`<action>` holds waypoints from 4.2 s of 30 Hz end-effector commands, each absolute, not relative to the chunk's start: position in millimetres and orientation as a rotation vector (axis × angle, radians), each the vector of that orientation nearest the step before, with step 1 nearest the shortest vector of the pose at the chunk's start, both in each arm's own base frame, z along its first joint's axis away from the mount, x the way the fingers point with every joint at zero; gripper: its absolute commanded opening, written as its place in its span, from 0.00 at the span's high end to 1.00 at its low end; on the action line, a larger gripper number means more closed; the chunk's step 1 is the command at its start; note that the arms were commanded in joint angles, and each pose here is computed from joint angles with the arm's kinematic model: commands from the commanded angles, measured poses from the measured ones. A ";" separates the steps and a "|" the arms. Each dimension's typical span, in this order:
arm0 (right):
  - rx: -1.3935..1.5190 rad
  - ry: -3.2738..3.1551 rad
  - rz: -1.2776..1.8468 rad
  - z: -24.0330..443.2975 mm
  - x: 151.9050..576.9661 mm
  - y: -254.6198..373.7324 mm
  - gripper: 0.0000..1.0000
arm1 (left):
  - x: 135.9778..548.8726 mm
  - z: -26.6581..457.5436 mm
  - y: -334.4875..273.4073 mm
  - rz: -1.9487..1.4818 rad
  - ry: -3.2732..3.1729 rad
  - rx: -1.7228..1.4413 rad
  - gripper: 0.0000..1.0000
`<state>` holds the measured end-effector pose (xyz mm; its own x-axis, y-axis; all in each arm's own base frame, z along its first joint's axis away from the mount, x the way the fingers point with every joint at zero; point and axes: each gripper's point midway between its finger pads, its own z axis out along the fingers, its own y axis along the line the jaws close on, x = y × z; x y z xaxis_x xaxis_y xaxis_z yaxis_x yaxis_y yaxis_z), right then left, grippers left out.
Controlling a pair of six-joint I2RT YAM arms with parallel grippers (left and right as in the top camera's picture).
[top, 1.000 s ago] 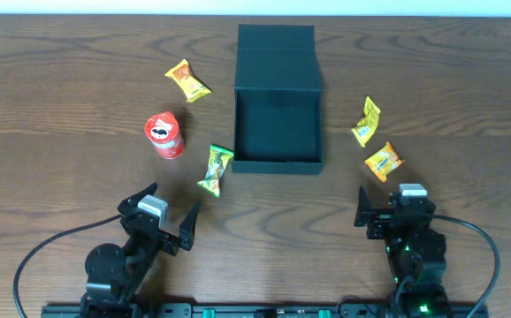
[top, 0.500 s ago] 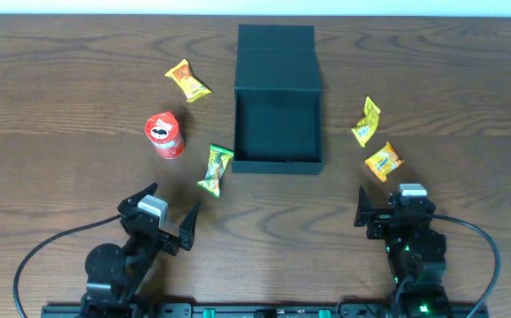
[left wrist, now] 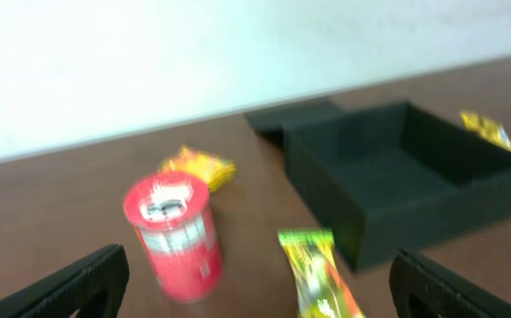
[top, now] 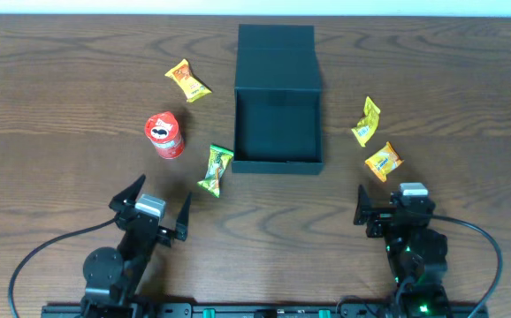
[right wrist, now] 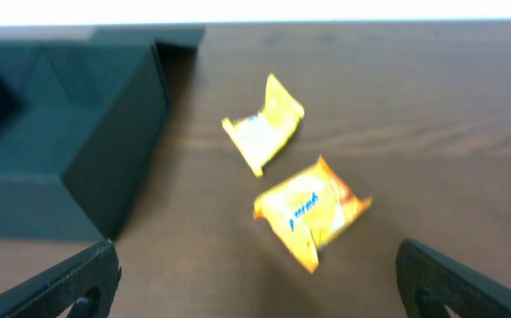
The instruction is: Pack container
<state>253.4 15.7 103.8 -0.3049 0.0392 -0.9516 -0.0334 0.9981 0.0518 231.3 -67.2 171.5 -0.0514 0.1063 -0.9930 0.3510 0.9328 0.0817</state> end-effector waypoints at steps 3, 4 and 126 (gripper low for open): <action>-0.014 1.795 0.107 135.6 258.5 22.2 0.01 | 224.1 229.3 -67.1 -0.176 1.463 0.370 0.05; -0.040 1.772 0.085 148.6 259.5 22.2 0.01 | 222.5 239.7 -64.7 -0.158 1.446 0.363 0.05; 0.098 2.688 0.264 220.0 361.6 44.6 0.01 | 547.3 40.7 -66.5 -0.216 2.761 -0.820 0.05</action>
